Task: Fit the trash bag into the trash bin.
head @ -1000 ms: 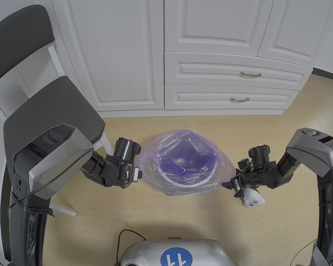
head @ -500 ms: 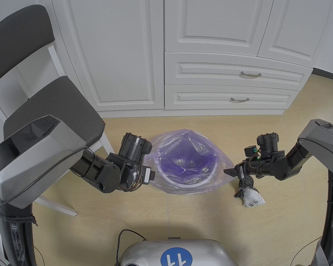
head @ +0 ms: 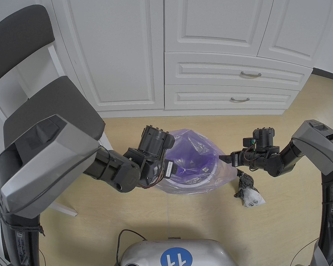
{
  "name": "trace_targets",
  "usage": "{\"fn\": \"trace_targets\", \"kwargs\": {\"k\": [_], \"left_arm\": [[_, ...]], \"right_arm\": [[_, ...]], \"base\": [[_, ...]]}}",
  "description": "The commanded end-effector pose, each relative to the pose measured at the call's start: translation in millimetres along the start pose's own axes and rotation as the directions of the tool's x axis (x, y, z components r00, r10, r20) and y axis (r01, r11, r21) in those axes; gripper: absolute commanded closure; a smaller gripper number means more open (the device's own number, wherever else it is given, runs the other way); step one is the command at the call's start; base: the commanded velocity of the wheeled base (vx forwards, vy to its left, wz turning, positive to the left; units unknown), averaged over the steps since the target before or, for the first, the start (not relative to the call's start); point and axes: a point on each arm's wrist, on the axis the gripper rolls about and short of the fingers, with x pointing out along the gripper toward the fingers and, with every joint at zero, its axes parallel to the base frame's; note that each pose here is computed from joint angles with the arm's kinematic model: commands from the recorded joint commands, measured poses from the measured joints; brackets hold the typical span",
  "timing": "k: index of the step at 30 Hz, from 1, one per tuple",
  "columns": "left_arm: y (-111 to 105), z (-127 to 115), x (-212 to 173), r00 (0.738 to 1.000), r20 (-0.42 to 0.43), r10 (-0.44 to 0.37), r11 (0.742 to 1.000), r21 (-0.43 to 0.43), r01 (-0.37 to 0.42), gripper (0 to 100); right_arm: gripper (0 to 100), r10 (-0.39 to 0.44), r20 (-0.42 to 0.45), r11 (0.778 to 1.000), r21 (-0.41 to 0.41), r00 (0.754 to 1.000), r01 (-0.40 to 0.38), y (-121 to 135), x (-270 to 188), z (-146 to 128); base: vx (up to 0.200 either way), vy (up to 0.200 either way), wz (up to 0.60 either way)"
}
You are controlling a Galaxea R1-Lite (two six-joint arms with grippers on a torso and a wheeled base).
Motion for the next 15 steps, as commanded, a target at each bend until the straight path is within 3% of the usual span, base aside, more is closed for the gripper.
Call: {"fn": "trace_targets", "kwargs": {"k": [1,8,15], "left_arm": [[-6,-4,35,1.000,0.003,0.016,1.000,-0.017,-0.016,0],[5,6,48,0.998,0.036,0.056,0.989,-0.137,-0.051,0],[32,16,63,0.984,0.073,0.160,0.957,-0.256,-0.136,0]], "right_arm": [[0,-0.011,0.051,0.999,0.050,0.999,0.009,-1,15,1],[0,-0.030,0.084,0.996,0.086,0.996,0.023,-8,23,1],[0,-0.018,0.209,0.982,0.186,0.978,-0.022,-6,38,8]], "base": [[0.000,0.000,0.00],[0.000,0.000,0.00],[0.000,0.000,0.00]]}}
